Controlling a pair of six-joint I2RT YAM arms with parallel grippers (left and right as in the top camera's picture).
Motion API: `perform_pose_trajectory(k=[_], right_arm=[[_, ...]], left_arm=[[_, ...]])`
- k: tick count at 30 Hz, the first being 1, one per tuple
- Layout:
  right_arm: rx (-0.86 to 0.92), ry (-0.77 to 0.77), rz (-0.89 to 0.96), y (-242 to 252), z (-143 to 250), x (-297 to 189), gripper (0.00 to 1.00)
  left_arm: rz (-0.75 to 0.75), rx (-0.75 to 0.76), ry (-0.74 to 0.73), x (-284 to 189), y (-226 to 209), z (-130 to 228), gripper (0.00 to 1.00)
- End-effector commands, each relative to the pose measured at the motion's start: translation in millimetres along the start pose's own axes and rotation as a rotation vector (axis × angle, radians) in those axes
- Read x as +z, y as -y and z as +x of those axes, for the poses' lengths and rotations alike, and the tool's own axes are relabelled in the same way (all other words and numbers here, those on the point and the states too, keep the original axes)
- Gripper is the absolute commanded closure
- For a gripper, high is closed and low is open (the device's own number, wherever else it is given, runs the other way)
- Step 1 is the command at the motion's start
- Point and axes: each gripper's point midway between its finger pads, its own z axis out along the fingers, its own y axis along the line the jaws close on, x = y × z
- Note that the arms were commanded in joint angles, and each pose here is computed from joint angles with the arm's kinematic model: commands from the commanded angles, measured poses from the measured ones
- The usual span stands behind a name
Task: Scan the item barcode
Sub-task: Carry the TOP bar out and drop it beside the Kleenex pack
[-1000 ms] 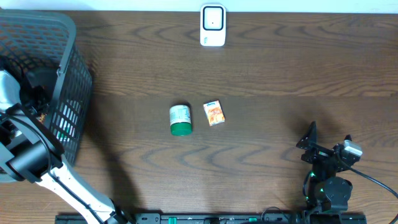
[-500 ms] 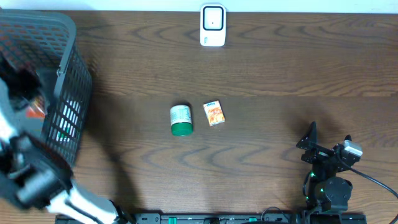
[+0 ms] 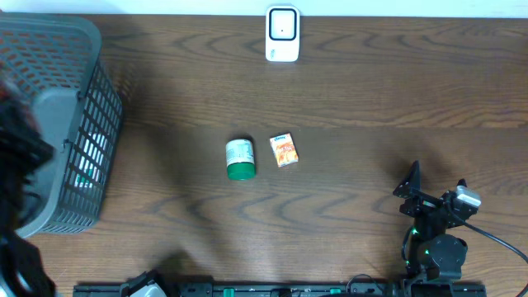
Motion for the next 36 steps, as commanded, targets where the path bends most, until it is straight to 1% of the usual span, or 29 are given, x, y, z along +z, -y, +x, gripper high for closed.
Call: perform_pose_trajectory(k=[1,6,9,11,16,20,23,26,31,33,36], right_arm=[[-0.01,0.003,0.02,4.1,-0.1,-0.1,0.01],[-0.01,0.003,0.02,4.1,-0.1,-0.1,0.01],[-0.01,0.003,0.02,4.1,-0.1,-0.1,0.01],[-0.01,0.003,0.02,4.1,-0.1,-0.1,0.01],[-0.01,0.003,0.02,4.1,-0.1,-0.1,0.01],[-0.01,0.003,0.02,4.1,-0.1,-0.1,0.01],[-0.01,0.003,0.02,4.1,-0.1,-0.1,0.01],[-0.01,0.003,0.02,4.1,-0.1,-0.1,0.01],[-0.01,0.003,0.02,4.1,-0.1,-0.1,0.01],[-0.01,0.003,0.02,4.1,-0.1,-0.1,0.01],[-0.01,0.003,0.02,4.1,-0.1,-0.1,0.01]], left_arm=[[0.204,-0.008,-0.138,5.2,37.5,33.9,0.93],[0.342,0.022,-0.339,20.5,67.1,88.1,0.93],[0.428,0.067,-0.503,37.8,89.1,137.2,0.93],[0.484,0.103,-0.583,46.6,105.3,165.2,0.93],[0.67,0.207,-0.785,63.9,174.3,256.0,0.93],[0.749,0.341,-0.862,69.8,230.5,328.6,0.93],[0.729,0.448,-0.874,77.9,253.7,382.5,0.93],[0.667,0.535,-0.903,90.0,259.3,437.5,0.93],[0.545,0.593,-1.025,108.9,240.3,517.6,0.93],[0.503,0.619,-1.074,115.4,227.4,543.7,0.93],[0.448,0.649,-1.132,123.1,208.5,572.3,0.92]])
